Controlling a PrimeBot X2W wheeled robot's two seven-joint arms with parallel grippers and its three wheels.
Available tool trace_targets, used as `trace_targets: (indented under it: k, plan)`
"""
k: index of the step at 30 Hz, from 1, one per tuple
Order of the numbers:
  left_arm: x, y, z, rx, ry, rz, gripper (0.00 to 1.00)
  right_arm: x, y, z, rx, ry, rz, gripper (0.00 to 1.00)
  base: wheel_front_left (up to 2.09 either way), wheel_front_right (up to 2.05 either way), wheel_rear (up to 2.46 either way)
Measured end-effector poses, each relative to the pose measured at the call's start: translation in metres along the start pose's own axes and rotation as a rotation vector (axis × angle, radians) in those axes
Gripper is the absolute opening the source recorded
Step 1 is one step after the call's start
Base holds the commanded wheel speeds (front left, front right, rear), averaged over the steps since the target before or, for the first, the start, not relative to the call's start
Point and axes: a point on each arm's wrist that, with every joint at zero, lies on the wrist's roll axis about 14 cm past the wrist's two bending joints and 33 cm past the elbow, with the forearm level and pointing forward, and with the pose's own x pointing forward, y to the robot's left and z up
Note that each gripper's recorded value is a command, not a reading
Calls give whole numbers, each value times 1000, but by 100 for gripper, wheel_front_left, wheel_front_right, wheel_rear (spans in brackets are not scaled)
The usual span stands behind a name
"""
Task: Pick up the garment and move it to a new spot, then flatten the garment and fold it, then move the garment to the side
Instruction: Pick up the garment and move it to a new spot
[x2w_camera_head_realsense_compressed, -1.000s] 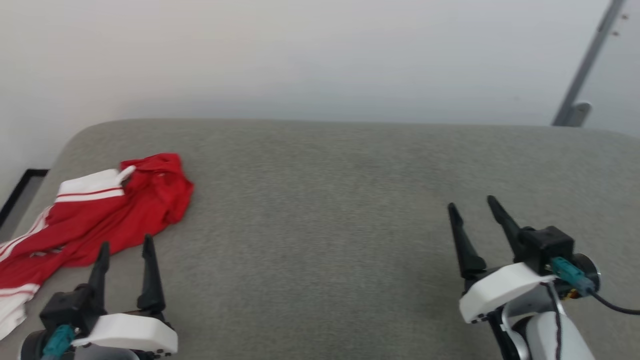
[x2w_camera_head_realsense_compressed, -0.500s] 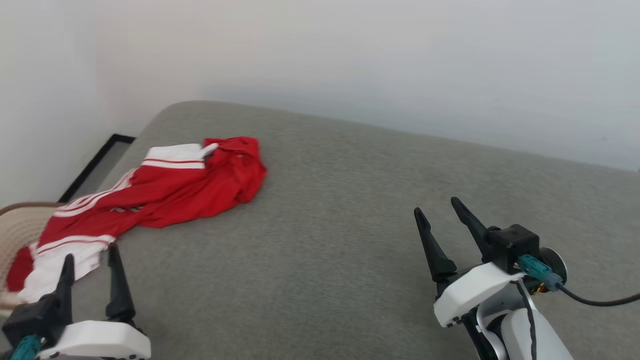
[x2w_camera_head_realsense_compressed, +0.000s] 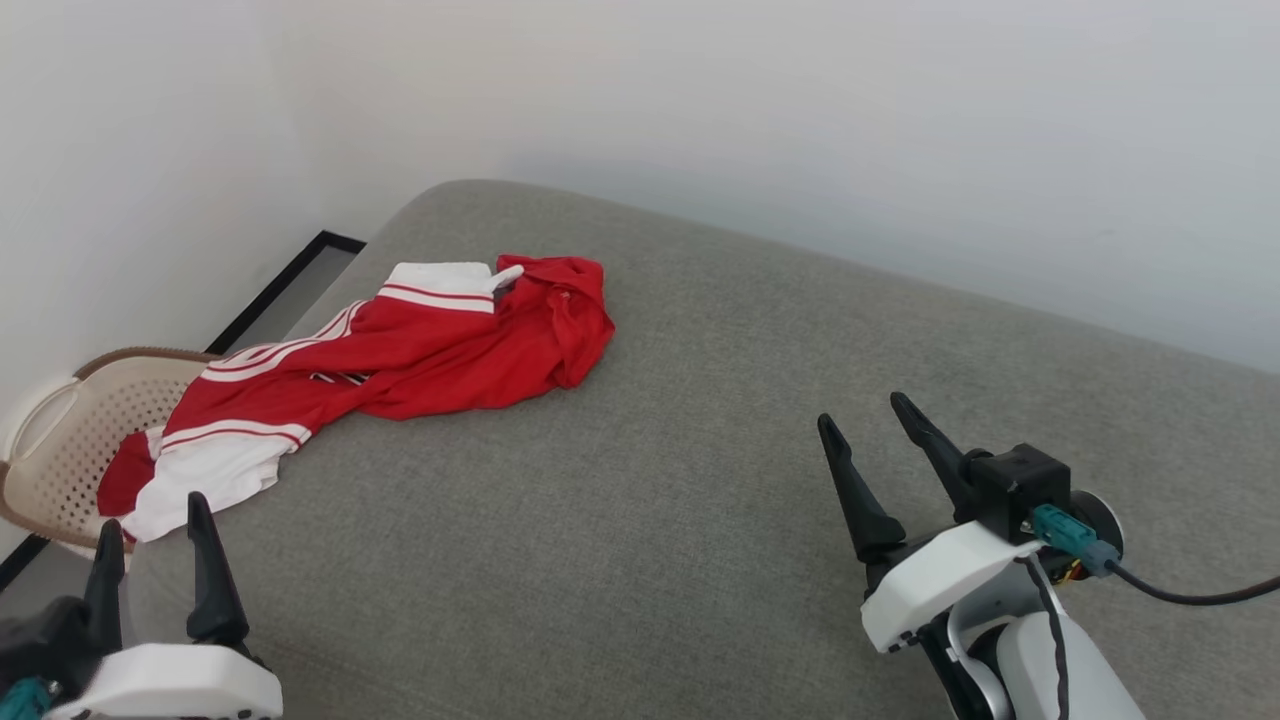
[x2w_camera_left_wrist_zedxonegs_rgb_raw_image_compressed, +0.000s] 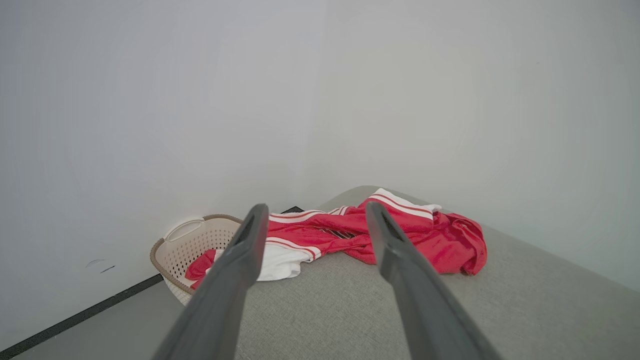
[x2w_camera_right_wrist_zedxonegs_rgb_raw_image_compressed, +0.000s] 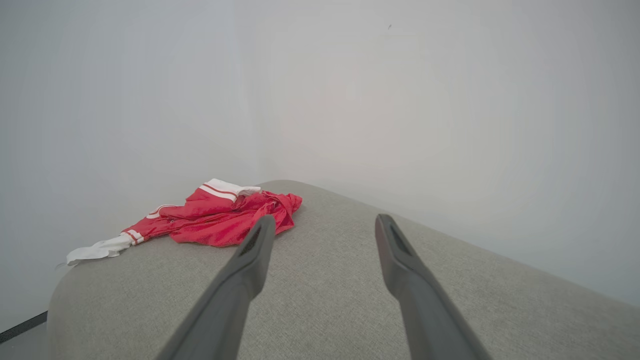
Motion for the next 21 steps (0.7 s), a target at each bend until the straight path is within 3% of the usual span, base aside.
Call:
trace_targets:
  k: [10,21]
  plan:
    - [36,-17,12,2,-20,-45,100,9,-17,-6,12,9,-26,100,0,0,0]
    - [142,-70,3,63,56,-184,100,22,-77,-16,-7,14,-119,100,0,0,0]
